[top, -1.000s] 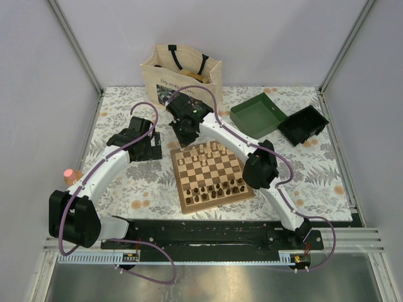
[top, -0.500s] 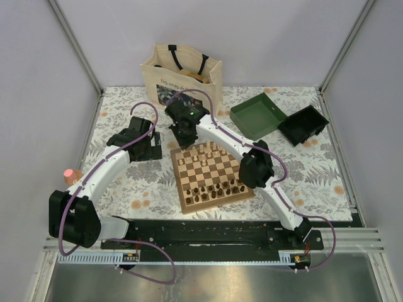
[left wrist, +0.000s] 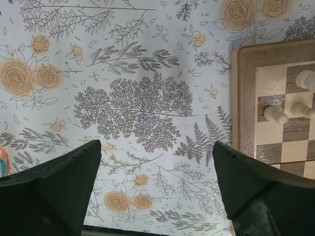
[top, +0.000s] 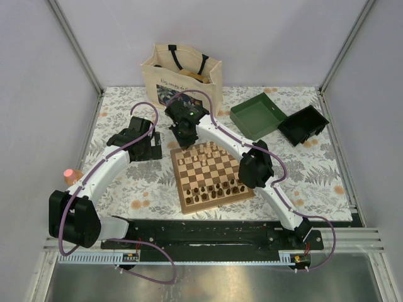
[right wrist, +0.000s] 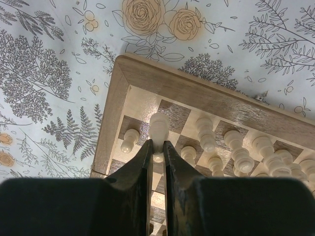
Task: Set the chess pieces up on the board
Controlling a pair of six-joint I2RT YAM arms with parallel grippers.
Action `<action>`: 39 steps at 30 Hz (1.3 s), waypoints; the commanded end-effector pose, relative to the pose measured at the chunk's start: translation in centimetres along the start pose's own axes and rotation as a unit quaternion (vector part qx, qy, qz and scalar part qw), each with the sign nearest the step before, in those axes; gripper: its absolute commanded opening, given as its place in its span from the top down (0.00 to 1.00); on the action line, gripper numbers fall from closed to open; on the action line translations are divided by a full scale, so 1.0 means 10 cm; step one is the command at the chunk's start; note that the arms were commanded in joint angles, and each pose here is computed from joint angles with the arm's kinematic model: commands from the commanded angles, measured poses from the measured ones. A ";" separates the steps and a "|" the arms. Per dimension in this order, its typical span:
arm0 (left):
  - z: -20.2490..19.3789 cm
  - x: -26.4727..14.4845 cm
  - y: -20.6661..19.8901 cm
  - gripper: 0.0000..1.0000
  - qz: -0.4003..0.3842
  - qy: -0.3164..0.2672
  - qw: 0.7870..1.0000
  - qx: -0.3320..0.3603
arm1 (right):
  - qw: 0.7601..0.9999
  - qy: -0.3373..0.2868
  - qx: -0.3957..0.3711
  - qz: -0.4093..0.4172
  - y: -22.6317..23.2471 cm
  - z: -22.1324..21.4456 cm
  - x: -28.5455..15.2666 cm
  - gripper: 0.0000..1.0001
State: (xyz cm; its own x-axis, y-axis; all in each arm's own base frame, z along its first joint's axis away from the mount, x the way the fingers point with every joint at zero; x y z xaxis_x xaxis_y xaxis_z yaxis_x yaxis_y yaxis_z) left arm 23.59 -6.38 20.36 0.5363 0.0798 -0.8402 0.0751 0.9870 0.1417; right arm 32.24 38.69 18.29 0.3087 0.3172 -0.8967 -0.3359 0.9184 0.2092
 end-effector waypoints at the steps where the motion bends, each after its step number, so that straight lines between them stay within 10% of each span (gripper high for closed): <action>1: 0.04 -0.04 0.01 0.01 0.001 -0.017 1.000 -0.001 | 1.000 -0.008 -0.011 -0.006 0.03 0.01 -0.04 0.84; 32: 0.05 0.00 0.00 0.01 -0.003 -0.010 1.000 0.000 | 1.000 0.003 -0.018 -0.020 -0.02 -0.02 0.05 0.80; 39: 0.05 0.00 -0.01 0.01 -0.005 -0.008 1.000 0.001 | 1.000 0.001 -0.013 -0.009 0.01 0.00 0.04 0.66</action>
State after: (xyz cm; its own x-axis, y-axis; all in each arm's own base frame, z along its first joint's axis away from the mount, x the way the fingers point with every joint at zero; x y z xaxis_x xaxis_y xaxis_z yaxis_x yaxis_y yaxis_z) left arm 23.62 -6.40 20.27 0.5331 0.0796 -0.8423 0.0766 0.9869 0.1417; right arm 32.23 38.39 16.89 0.2896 0.2697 -0.9184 -0.3384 0.9264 0.1653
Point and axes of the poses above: each gripper's point midway between its finger pads, its own x axis out along the fingers, its own y axis along the line the jaws close on, z = x × y, the point moved 10 cm from there along -x, back along the fingers, and after that the axes turned 14 degrees about x, right-handed, at the moved point
